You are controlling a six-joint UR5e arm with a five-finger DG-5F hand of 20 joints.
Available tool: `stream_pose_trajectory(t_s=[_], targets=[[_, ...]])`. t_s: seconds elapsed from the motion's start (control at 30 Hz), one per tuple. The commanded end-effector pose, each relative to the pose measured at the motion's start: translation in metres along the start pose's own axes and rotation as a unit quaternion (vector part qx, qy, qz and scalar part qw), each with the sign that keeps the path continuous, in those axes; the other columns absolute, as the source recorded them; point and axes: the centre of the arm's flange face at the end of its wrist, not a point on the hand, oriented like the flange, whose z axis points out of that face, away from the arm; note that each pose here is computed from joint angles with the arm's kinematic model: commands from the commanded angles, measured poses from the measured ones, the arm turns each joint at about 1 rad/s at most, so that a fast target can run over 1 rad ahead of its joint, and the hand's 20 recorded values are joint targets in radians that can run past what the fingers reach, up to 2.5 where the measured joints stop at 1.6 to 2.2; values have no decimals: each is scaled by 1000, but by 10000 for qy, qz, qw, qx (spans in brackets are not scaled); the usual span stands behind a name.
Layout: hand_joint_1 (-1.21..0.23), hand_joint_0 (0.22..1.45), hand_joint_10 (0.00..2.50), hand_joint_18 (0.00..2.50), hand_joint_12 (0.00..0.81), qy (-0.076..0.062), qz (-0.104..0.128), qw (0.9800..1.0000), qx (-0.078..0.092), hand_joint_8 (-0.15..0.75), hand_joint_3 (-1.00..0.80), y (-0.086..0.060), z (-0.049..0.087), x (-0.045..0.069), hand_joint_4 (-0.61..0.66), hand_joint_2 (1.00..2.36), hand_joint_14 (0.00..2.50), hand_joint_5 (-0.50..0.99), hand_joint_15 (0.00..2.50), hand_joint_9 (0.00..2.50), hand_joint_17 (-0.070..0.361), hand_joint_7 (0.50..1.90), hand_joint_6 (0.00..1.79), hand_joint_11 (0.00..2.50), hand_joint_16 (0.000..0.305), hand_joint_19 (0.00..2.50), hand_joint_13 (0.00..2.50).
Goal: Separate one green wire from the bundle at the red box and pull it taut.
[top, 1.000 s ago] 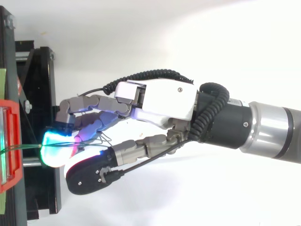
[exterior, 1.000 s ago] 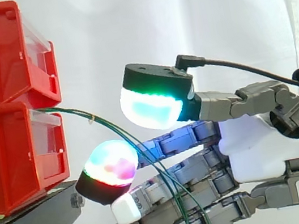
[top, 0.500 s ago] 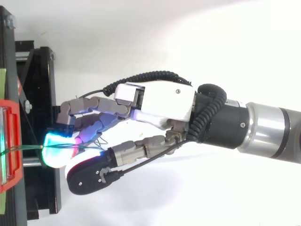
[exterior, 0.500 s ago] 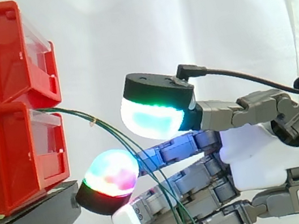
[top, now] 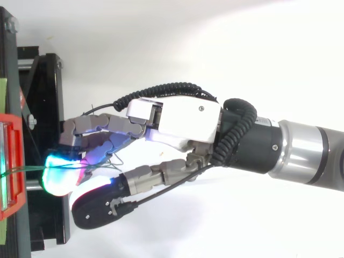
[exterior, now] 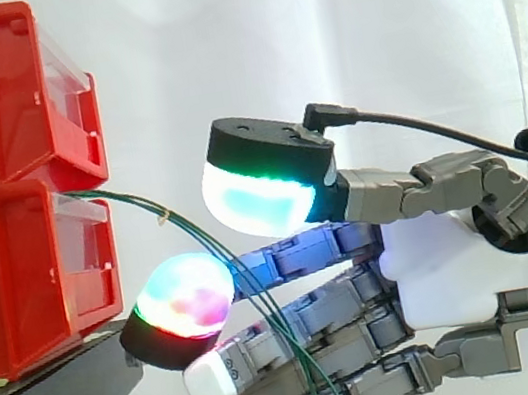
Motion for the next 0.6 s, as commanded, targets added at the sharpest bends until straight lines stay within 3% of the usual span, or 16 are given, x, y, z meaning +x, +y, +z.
stream_pose_trajectory(t_s=[0.0, 0.33, 0.57], targets=[[-636, 556, 12, 494, 331, 16, 9, 9999, -115, 266, -372, 1, 3, 3, 190, 1011, 7, -73, 170, 701, 113, 1288, 501, 332, 50, 383, 440], [-635, 558, 12, 495, 331, -2, -63, 9998, -173, 266, -375, 1, 6, -9, 192, 1011, 7, -73, 170, 700, 112, 1282, 501, 336, 50, 383, 441], [-635, 558, 12, 495, 330, 14, -108, 9998, -138, 265, -372, -2, 5, -10, 187, 1011, 7, -73, 174, 703, 112, 1282, 501, 334, 50, 383, 442]])
